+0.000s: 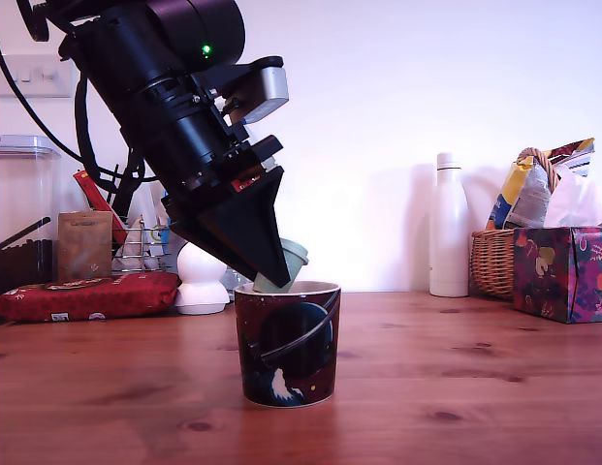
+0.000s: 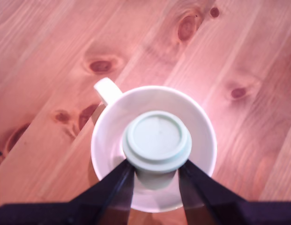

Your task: Pick up the coffee capsules from the table one by one and drop them inside the nearest coffee cup

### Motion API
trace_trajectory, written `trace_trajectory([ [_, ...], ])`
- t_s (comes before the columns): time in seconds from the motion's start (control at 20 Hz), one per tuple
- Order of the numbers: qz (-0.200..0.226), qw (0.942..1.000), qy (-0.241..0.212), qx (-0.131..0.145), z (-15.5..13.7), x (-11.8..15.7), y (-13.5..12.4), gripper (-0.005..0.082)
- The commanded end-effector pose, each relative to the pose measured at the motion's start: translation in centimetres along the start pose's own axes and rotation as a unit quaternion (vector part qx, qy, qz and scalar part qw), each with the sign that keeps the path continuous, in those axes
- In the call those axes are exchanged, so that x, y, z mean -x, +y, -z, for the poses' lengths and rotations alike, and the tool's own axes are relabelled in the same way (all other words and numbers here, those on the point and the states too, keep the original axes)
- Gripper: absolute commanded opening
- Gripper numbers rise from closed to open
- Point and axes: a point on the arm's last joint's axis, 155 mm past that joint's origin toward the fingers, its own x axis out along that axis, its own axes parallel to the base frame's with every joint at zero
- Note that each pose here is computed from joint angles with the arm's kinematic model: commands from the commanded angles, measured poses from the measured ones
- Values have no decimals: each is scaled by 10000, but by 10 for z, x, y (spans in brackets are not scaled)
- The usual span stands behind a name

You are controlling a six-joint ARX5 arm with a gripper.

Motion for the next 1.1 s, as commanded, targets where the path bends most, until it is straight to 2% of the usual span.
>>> trace_trajectory([
  [0.0,-3,9999,-113,-55,-7,1,0,272],
  [0.05,-14,9999,-147,-63,-9,1,0,543],
  [0.1,-40,9998,-166,-95,-10,1,1,763],
  [0.65,-30,9997,-231,-99,-15,4,1,758],
  [0.7,-34,9996,-259,-104,-16,5,1,728],
  [0.75,-36,9995,-281,-107,-18,6,1,662],
  [0.8,-44,9994,-319,-82,-20,9,0,550],
  [0.85,-37,9993,-362,-90,-22,12,0,373],
  [0.95,-50,9990,-432,-51,-25,19,-1,-45],
  [1.0,-64,9987,-499,-25,-29,23,-1,2],
  [1.05,-86,9984,-563,-16,-31,25,0,-20],
])
